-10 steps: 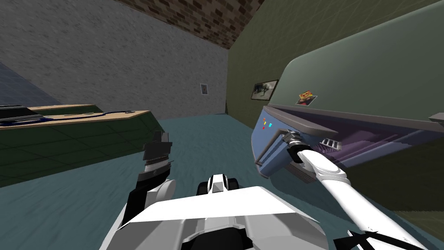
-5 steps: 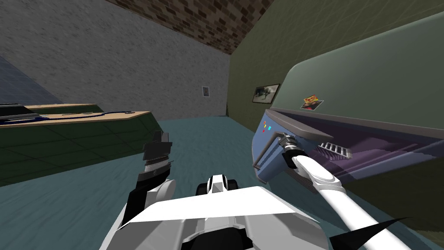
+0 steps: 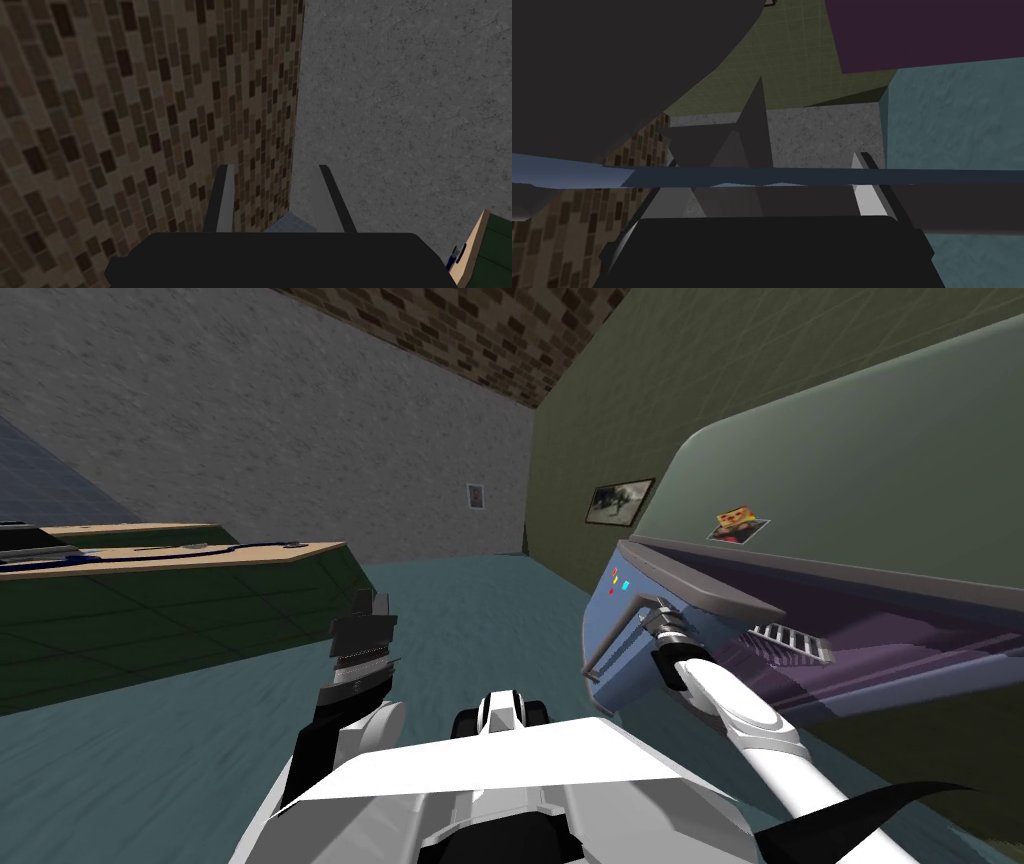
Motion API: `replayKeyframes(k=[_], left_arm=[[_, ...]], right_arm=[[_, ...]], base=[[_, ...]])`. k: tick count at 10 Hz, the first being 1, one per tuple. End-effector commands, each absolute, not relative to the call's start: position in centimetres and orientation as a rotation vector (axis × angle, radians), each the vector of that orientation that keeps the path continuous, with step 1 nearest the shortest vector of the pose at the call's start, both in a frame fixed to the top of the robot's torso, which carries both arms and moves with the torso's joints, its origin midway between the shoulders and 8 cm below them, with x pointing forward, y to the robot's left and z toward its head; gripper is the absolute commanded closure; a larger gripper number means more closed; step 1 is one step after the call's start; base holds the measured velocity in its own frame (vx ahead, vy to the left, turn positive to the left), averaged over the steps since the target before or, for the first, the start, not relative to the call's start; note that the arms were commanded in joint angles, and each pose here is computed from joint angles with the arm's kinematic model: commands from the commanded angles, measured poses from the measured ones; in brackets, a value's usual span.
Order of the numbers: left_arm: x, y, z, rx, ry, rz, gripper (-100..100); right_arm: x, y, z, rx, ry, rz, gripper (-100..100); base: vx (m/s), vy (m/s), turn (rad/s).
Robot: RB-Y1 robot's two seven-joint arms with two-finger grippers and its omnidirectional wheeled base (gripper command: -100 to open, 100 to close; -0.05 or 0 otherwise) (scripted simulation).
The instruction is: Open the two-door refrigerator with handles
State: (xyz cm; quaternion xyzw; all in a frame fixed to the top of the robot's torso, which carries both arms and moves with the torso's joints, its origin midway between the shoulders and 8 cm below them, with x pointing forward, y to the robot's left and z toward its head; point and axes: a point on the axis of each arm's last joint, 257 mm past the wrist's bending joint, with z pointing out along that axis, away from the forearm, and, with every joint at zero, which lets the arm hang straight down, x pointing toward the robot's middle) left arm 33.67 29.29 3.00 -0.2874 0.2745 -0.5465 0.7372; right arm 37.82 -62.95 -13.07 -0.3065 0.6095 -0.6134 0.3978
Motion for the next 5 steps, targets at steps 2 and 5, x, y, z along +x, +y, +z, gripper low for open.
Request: replayKeyframes(k=[2, 5], left_arm=[[33.7, 29.3, 3.0, -0.631, 0.603, -1.200, 0], [33.7, 29.3, 3.0, -0.631, 0.603, -1.200, 0]], right_arm=[[35.5, -60.1, -15.9, -0.806, 1.581, -1.555, 100], [34.5, -58.1, -16.1, -0.793, 1.580, -1.583, 100]], base=[[0.186, 0.015, 0.016], [0.063, 0.016, 0.028]])
